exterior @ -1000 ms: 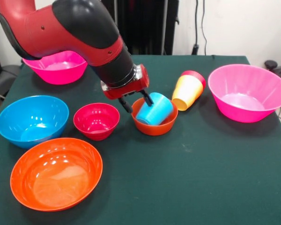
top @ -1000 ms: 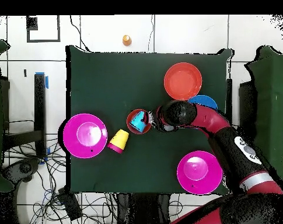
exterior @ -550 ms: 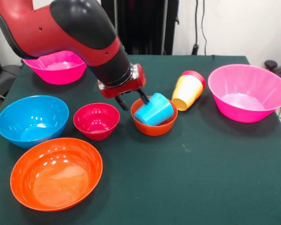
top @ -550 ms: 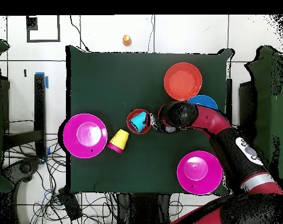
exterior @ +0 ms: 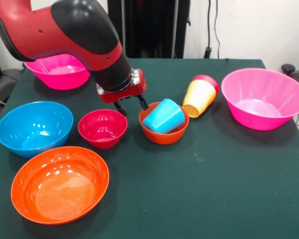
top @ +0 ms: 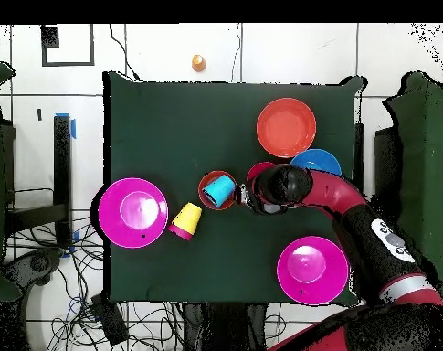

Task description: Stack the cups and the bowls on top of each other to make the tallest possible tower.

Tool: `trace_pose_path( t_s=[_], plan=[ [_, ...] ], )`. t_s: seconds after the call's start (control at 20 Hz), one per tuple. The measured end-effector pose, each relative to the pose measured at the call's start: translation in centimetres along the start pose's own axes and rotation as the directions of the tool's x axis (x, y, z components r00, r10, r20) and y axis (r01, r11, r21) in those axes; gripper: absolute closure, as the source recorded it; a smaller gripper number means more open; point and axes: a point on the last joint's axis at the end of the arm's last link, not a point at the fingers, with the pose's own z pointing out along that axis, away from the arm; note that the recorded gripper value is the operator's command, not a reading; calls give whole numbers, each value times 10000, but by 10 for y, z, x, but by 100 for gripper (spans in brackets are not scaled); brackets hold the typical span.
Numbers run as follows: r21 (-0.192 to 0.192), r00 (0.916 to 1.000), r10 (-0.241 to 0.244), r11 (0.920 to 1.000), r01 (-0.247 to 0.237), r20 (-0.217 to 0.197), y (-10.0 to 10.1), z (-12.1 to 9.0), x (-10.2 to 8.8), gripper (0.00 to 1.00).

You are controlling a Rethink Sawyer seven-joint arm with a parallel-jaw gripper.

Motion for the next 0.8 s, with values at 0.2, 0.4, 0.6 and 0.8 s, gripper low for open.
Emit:
trace_pose_path(
  t_s=[0.2,0.4,0.6,0.8],
  plan=[
    [130,10000,26,9999,-26,-16,-8,0,4,0],
    [164,10000,47,9999,-47,28,-11,-1,2,0],
    [195,10000,62,9998,-63,60,-12,-2,1,0],
    [243,10000,62,9997,-64,69,-13,-2,0,0]
  ],
)
